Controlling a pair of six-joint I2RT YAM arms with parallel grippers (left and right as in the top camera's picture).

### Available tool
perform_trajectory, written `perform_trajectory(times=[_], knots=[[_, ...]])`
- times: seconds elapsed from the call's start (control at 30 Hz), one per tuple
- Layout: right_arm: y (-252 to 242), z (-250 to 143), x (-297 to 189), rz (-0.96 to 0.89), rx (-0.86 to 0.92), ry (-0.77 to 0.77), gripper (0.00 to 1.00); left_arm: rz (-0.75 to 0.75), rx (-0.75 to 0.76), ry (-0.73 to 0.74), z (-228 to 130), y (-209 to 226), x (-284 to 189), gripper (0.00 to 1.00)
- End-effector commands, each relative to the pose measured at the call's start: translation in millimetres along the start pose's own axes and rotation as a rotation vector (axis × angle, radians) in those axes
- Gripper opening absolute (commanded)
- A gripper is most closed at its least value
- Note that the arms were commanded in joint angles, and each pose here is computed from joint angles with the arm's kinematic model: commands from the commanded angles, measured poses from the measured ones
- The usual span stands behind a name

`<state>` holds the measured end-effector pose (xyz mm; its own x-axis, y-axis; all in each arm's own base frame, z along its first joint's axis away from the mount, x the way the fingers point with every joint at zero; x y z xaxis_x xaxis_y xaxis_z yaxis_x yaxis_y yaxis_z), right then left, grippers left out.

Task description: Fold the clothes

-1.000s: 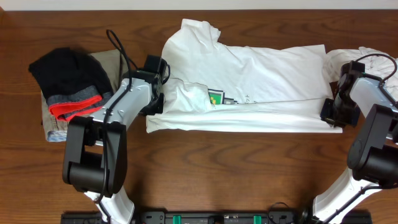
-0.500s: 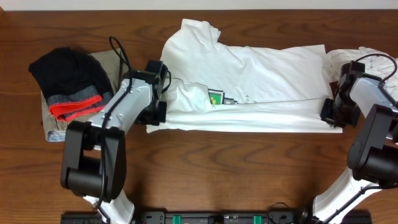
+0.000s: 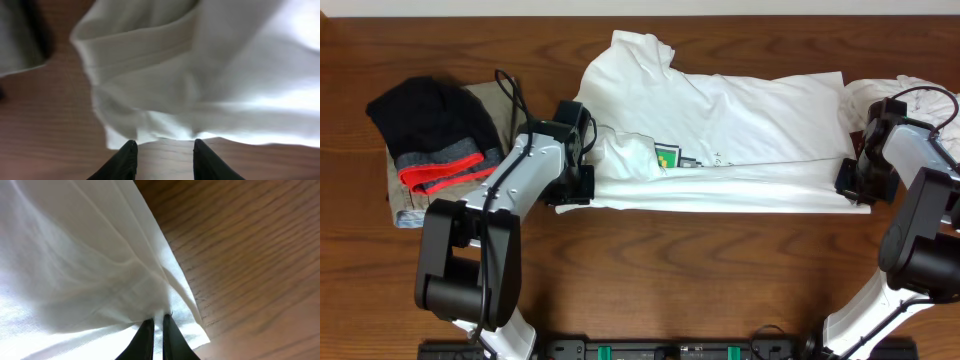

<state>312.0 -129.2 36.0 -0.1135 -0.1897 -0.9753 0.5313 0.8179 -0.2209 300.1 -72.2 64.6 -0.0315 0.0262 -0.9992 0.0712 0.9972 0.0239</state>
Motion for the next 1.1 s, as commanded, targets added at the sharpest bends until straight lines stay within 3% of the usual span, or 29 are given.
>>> perform_trajectory(times=[0.0,0.6,0.73,1.07], knots=[[-1.8,-8.5,7.2,0.002,-0.008,0.038,0.07,0.081,-0.052,-0.021,0.8,11.3,-1.0,0.37],[-1.9,-9.2,7.2,0.002,-0.009,0.041,0.07,0.088,-0.081,-0.002,-9.6,13.6,14.9,0.40],[-2.0,-9.4,7.2,0.001,-0.009,0.042,0.07,0.136,-0.080,-0.011,-8.7,19.9,14.3,0.20],[-2.1,-9.7,7.2,0.001,-0.009,0.044,0.06,0.188,-0.080,-0.022,-7.7,27.0,13.2,0.09]])
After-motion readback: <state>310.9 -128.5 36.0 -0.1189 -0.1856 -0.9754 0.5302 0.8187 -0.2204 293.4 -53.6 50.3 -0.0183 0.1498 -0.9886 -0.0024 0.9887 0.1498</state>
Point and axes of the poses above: each gripper's point midway between its finger pads, its own x axis out along the fingers, its own y axis along the line the jaws close on, z = x × y, the point moved 4 cm from there along -x, back along the fingers, and after that the axes turned 6 degrees about x, right-handed, at the moved point
